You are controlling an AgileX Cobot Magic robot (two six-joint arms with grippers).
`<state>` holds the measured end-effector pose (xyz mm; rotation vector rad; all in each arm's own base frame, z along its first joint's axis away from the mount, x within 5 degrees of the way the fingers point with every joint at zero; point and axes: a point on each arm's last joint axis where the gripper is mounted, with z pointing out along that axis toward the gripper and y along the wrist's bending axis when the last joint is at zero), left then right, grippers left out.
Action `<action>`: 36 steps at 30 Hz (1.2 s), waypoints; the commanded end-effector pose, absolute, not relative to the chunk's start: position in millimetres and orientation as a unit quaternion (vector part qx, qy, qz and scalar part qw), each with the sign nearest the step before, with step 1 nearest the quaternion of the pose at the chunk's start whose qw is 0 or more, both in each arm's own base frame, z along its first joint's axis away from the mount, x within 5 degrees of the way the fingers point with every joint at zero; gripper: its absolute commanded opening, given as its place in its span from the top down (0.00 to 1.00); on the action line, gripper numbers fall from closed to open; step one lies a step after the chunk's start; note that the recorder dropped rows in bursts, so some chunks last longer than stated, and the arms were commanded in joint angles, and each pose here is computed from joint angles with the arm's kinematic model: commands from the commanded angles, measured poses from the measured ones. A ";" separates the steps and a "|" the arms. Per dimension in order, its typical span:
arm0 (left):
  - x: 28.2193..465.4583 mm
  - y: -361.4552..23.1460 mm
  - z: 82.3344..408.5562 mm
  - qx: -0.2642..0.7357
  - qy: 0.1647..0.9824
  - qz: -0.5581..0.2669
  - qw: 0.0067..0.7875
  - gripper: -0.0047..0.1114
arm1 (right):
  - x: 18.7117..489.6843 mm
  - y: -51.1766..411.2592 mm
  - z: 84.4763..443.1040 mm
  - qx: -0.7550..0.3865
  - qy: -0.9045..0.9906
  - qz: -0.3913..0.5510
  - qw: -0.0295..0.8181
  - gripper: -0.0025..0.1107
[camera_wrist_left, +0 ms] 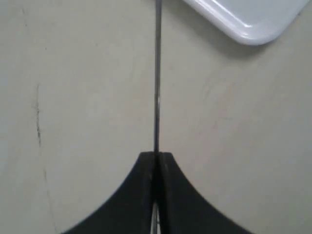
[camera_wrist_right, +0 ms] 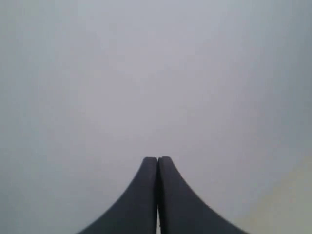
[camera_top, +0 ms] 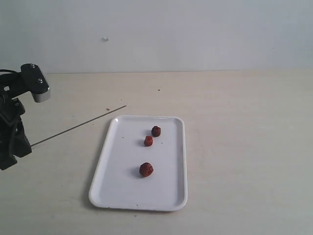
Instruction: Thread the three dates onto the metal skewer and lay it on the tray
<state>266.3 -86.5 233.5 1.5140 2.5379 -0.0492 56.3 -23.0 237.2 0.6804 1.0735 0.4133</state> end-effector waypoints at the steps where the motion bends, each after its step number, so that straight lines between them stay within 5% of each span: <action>1: 268.1 -95.9 234.9 0.520 0.842 -0.057 0.131 0.96 | 50.8 -22.0 263.6 0.254 0.433 0.164 0.849 0.98; 5: 269.3 -96.0 235.1 0.522 0.840 -0.055 0.137 0.96 | 96.6 -13.0 354.5 0.126 0.528 0.091 0.835 0.98; 8: 269.0 -96.0 235.0 0.522 0.840 -0.055 0.136 0.96 | 153.9 -12.8 388.9 0.054 0.614 0.062 0.785 0.98; 13: 269.5 -93.5 234.6 0.525 0.840 -0.042 0.131 0.96 | 220.5 -11.5 383.4 0.003 0.732 0.095 0.674 0.98; 16: 269.5 -93.5 234.6 0.525 0.840 -0.042 0.131 0.96 | 264.7 -1.9 376.2 -0.026 0.770 0.204 0.605 0.98; 21: 269.4 -93.7 234.6 0.525 0.840 -0.043 0.131 0.96 | 306.9 2.9 362.4 -0.049 0.786 0.227 0.572 0.98; 25: 269.4 -93.8 234.6 0.525 0.840 -0.044 0.131 0.96 | 318.6 -15.8 360.2 -0.084 0.782 0.073 0.613 0.98; 29: 269.8 -93.9 234.7 0.524 0.840 -0.043 0.134 0.96 | 317.8 -50.3 368.6 -0.109 0.759 -0.197 0.611 0.98; 33: 269.8 -93.7 234.7 0.525 0.840 -0.042 0.133 0.96 | 313.2 -85.0 366.8 -0.074 0.746 -0.410 0.519 0.98; 36: 269.8 -93.7 234.7 0.525 0.840 -0.042 0.133 0.96 | 316.0 -106.9 353.8 -0.024 0.795 -0.476 0.376 0.98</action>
